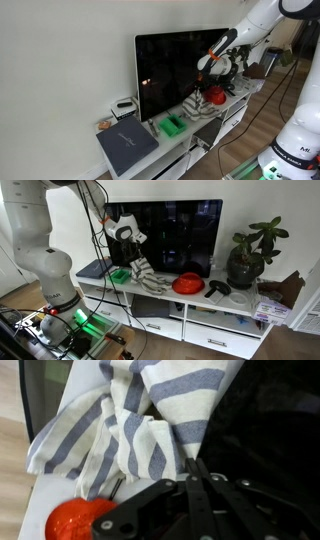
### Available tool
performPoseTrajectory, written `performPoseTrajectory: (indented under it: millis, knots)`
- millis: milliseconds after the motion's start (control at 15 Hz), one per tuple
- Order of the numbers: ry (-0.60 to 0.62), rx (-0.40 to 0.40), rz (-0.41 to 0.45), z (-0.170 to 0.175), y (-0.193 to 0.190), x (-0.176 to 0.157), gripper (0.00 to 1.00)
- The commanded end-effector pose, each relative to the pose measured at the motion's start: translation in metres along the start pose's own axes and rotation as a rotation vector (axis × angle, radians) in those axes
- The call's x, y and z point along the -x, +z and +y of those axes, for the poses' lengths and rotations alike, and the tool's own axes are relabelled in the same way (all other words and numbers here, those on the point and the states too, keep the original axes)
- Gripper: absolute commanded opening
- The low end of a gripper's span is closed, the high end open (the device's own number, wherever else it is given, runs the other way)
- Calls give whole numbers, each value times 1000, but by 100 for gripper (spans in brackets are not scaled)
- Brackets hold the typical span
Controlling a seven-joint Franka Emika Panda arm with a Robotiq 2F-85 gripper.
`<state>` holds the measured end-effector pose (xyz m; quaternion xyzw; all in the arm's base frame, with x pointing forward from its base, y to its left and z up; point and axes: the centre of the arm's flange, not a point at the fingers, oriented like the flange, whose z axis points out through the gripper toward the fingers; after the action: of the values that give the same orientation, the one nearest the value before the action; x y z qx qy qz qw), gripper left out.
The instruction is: Place the striped cloth over the hat
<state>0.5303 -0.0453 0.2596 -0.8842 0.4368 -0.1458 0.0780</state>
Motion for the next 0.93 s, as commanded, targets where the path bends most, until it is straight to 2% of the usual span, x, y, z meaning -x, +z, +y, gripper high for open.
performPoseTrajectory:
  millis: [0,67,333,400,533,867]
  knots:
    - [-37,8,151,20,-70,-33,0]
    - [-25,15,215,33,-84,-48,0]
    - [75,48,331,89,-124,-87,0]
    - [25,36,286,75,-95,-103,0]
    - [35,42,301,85,-101,-111,1]
    - [10,45,284,75,-92,-101,0]
